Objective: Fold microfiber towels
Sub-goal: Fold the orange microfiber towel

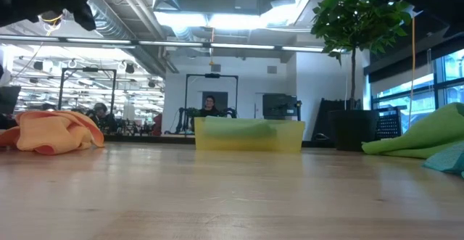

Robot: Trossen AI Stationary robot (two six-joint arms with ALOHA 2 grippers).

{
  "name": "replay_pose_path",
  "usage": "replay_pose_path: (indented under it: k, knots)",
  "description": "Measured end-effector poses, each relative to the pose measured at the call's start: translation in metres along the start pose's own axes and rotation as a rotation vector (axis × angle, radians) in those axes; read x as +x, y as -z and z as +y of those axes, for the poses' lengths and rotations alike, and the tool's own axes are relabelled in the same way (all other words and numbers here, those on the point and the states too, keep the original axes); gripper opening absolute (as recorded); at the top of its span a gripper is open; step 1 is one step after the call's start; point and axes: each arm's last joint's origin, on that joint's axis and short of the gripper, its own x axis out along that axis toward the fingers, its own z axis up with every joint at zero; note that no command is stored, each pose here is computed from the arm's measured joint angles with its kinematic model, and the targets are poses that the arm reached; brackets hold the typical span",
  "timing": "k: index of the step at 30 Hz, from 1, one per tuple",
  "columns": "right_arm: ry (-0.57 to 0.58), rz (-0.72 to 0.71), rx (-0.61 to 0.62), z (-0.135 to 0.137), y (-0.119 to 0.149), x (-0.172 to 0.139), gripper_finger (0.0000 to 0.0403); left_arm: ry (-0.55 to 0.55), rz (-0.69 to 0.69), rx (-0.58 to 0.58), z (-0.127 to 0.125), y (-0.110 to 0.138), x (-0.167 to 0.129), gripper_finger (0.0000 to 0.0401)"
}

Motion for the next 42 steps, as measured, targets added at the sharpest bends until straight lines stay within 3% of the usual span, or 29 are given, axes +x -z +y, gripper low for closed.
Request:
replay_pose_path:
  k: [4,9,16,26,31,35,39,42]
  knots:
    - [0.002,-0.009,-0.002,0.000,-0.001,0.000,0.0014,-0.131,-0.043,-0.063,0.003,-0.003,0.001,0.0000]
    - [0.001,-0.011,0.006,0.000,-0.001,0.000,0.0008,-0.074,-0.085,-0.049,-0.001,-0.027,0.012,0.0000]
    - [-0.005,0.034,0.059,0.001,0.003,0.000,0.0015,-0.073,0.012,-0.018,-0.011,-0.052,0.053,0.0000]
    - [-0.010,0.064,0.066,0.001,0.006,0.000,0.0016,-0.063,0.192,0.068,-0.025,-0.041,0.108,0.0000]
    - [-0.008,0.050,0.021,0.001,0.005,0.000,0.0016,-0.066,0.272,0.074,-0.028,-0.025,0.115,0.0000]
    - [-0.008,0.049,0.014,0.001,0.005,0.000,0.0016,-0.152,0.305,0.116,-0.026,-0.019,0.115,0.0000]
    - [-0.008,0.049,0.013,0.001,0.005,0.000,0.0016,-0.187,0.310,0.121,-0.025,-0.023,0.116,0.0004]
    - [-0.008,0.049,0.013,0.001,0.005,0.000,0.0016,-0.201,0.323,0.111,-0.025,-0.040,0.116,0.0024]
